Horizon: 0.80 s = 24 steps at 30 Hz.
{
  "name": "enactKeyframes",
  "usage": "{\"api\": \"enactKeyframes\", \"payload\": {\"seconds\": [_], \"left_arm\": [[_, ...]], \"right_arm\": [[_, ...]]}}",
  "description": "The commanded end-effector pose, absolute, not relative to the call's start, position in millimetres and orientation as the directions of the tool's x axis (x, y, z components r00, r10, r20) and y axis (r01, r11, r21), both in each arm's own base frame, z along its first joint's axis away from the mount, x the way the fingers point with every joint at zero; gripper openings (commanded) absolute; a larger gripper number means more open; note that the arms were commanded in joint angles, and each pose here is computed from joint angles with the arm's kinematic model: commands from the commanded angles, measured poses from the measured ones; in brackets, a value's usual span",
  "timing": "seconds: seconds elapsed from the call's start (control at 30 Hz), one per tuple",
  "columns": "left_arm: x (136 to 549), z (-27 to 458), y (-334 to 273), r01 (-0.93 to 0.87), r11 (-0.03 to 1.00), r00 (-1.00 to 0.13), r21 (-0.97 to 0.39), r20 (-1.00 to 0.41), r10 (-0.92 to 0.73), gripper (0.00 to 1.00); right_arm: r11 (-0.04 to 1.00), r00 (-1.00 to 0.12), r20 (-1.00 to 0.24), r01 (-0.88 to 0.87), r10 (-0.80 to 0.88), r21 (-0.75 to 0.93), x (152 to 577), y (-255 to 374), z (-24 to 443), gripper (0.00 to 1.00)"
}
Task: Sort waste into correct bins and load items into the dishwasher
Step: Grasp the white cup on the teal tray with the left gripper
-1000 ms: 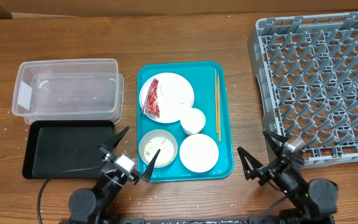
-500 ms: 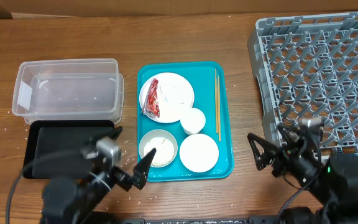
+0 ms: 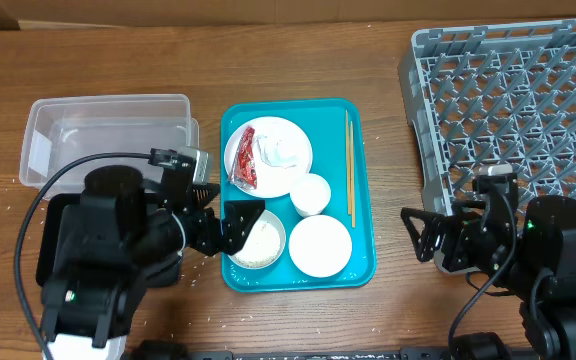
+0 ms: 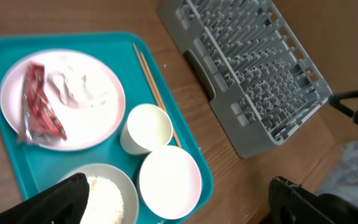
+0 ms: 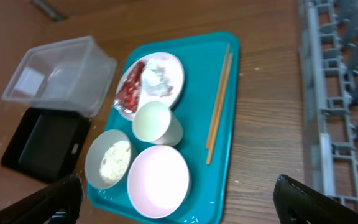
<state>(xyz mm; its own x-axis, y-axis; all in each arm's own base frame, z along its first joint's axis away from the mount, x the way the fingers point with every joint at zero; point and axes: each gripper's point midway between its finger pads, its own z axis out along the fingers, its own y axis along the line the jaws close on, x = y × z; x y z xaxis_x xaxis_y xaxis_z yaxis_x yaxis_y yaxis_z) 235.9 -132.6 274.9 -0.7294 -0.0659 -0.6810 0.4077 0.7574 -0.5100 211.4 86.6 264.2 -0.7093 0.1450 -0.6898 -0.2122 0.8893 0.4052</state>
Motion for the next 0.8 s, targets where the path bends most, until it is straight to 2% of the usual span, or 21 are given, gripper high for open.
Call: {"api": "enactKeyframes", "payload": {"seconds": [0.0, 0.13, 0.23, 0.3, 0.37, 0.5, 0.67, 0.77], "left_arm": [[246, 256, -133, 0.288, 0.810, -0.793, -0.510, -0.601, -0.097, 0.90], [253, 225, -153, 0.249, 0.847, -0.850, -0.470, -0.525, -0.042, 0.85], [264, 195, -163, 0.203, 0.909, -0.880, -0.365, -0.474, 0.006, 0.77], [276, 178, -160, 0.152, 0.952, -0.887, -0.266, -0.462, 0.013, 0.75], [286, 164, -165, 0.126, 0.965, -0.897, -0.229, -0.442, 0.012, 0.71], [310, 130, -186, 0.136, 0.962, -0.913, -0.236, -0.407, 0.029, 0.53], [320, 100, -213, 0.156, 0.935, -0.937, -0.318, -0.346, 0.038, 0.51], [324, 88, -217, 0.158, 0.934, -0.942, -0.319, -0.333, 0.045, 0.52]], "right_arm": [[0.916, -0.696, -0.638, 0.071, 0.330, 0.396, 225, 52, 258, 1.00], [0.910, -0.770, -0.550, 0.095, 0.324, 0.404, 237, 60, 241, 1.00], [0.882, -0.818, -0.489, 0.048, 0.304, 0.468, 245, 80, 242, 1.00], [0.861, -0.836, -0.465, 0.017, 0.291, 0.508, 249, 91, 244, 1.00], [0.844, -0.845, -0.454, -0.005, 0.283, 0.536, 250, 98, 245, 1.00], [0.836, -0.850, -0.447, -0.014, 0.279, 0.548, 250, 101, 246, 1.00], [0.836, -0.858, -0.432, -0.006, 0.278, 0.549, 246, 101, 244, 1.00], [0.837, -0.862, -0.424, 0.000, 0.277, 0.548, 245, 101, 242, 1.00]]}}
